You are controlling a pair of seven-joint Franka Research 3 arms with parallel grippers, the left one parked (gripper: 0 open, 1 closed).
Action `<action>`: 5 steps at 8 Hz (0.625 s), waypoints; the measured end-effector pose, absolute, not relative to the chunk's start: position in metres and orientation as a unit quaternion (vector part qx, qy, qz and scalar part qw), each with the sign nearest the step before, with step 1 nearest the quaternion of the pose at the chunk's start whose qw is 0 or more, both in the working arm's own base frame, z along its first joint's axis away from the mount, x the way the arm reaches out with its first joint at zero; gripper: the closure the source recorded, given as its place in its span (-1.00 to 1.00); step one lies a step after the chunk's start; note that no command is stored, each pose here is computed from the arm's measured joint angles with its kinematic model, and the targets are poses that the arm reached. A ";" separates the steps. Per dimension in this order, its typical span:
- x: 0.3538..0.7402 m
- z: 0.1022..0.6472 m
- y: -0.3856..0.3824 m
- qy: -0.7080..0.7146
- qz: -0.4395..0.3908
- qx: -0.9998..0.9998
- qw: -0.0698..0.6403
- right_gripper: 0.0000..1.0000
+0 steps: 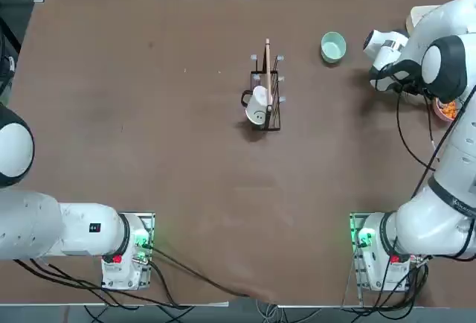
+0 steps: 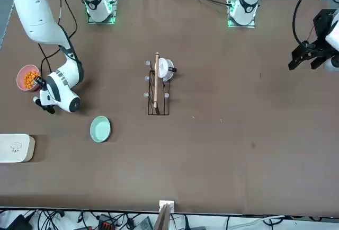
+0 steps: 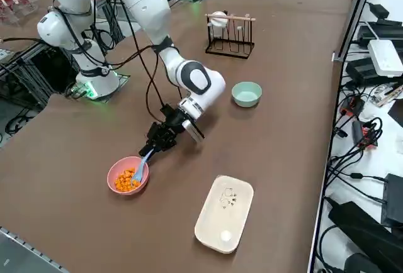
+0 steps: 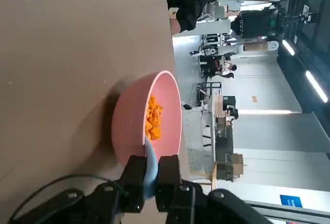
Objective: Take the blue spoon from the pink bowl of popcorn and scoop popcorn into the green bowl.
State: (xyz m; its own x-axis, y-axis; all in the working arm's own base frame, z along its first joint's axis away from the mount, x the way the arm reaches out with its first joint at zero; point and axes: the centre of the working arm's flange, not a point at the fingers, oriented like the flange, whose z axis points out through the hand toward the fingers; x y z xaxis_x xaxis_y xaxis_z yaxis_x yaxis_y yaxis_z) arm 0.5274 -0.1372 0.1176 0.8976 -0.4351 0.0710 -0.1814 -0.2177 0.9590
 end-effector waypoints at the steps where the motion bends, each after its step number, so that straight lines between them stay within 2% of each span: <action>1: 0.528 0.118 -0.137 -0.200 -0.107 0.771 0.595 0.75; 5: 0.533 0.133 -0.133 -0.204 -0.110 0.748 0.622 0.75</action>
State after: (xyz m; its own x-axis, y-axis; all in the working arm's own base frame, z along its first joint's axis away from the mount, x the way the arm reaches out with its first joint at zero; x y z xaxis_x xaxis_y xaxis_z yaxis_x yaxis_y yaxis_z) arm 0.5335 -0.1331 0.1328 0.8926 -0.4420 0.0892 -0.1683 -0.1429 0.9753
